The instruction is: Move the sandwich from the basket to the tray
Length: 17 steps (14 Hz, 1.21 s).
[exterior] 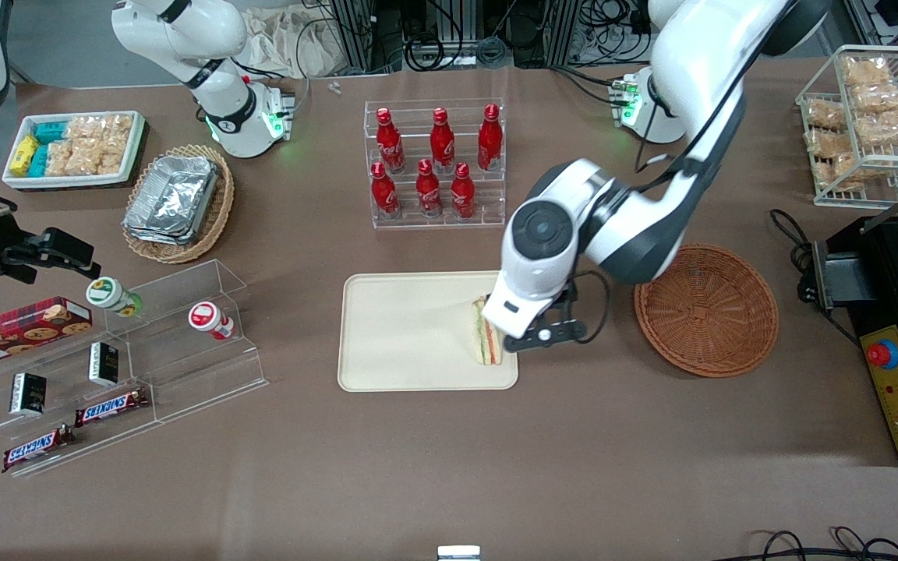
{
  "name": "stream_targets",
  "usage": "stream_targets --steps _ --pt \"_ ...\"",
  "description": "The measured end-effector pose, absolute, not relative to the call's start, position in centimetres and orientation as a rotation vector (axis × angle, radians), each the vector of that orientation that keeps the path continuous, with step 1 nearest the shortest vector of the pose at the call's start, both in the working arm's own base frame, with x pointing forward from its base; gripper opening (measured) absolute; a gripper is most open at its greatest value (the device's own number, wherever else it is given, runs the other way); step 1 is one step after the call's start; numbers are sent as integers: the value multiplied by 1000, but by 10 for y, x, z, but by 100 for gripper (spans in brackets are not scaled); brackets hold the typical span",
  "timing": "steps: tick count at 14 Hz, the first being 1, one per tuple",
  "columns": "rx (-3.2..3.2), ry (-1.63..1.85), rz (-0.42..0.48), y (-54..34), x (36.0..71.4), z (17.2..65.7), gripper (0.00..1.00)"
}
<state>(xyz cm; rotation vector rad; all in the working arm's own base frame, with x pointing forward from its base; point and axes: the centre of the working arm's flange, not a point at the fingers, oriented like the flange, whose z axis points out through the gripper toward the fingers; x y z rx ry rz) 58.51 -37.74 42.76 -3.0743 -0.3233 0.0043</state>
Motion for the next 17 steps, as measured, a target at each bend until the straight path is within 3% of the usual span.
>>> stream_targets --steps 2,10,17 --pt "-3082 -373 0 -341 590 473 100" --pt "-3097 -184 291 -132 594 562 100" --pt "-3127 -153 281 -21 564 594 100"
